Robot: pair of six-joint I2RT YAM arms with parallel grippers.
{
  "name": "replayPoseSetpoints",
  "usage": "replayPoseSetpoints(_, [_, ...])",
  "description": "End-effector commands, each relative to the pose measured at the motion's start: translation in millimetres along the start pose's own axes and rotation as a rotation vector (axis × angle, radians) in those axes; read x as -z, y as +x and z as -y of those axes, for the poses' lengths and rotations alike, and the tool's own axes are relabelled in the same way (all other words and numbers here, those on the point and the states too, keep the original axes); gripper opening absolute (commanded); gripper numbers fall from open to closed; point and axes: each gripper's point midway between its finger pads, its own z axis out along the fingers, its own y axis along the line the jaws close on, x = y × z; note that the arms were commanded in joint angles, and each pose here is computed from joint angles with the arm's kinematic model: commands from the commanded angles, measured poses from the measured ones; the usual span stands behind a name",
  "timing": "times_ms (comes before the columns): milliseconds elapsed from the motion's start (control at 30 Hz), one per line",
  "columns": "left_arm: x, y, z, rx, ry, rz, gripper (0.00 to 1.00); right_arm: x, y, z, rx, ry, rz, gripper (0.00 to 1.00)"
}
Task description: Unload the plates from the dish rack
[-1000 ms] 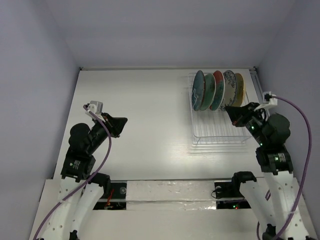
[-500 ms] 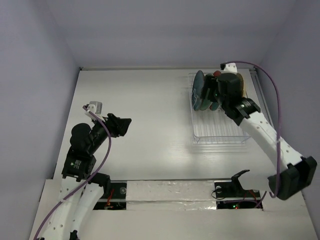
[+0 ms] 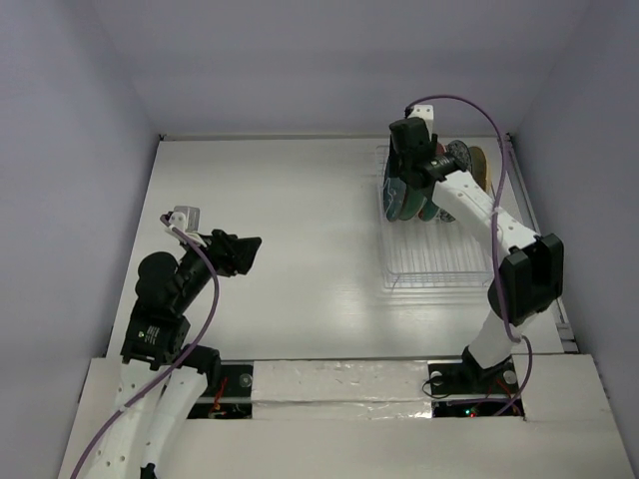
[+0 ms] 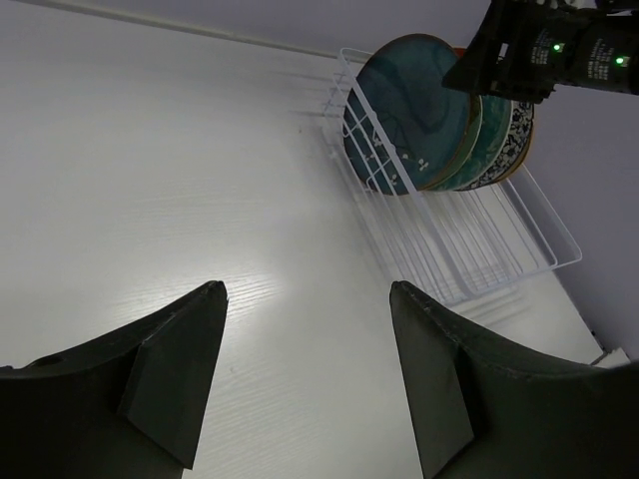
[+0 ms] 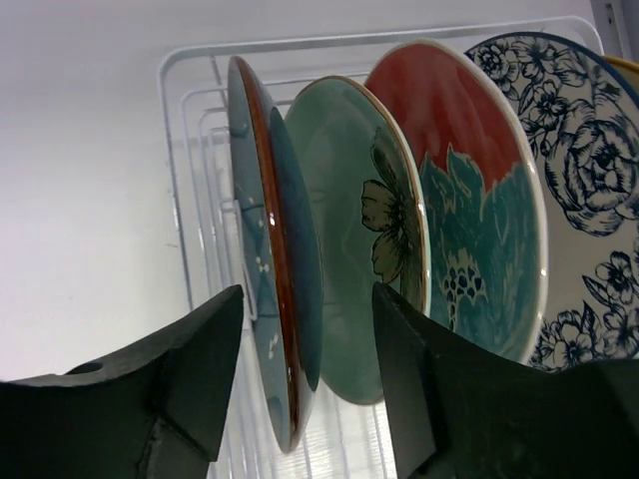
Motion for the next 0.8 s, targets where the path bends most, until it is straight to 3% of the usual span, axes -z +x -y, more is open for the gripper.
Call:
replayPoseSetpoints(0, [0,-6,1,-0.008,0.006,0.036,0.63,-5,-15,5,0.030,0.070,0.022,0.59])
replayPoseSetpoints(200, [1,-6,1,-0.008,0.005,0.034,0.62,-24,-8,3,0.071,0.119,-0.001,0.33])
replayPoseSetpoints(233, [1,-6,1,-0.009,0.007,0.037,0.62,-23,-11,3,0.074,0.120,0.001,0.24])
replayPoseSetpoints(367, [1,-6,1,-0.009,0.005,0.038,0.62,-15,-21,4,0.106,0.133,0.016,0.03])
replayPoseSetpoints(767, [1,-6,-1,-0.006,-0.004,0.036,0.62,88,-115,36,0.049,0.186,0.251,0.00])
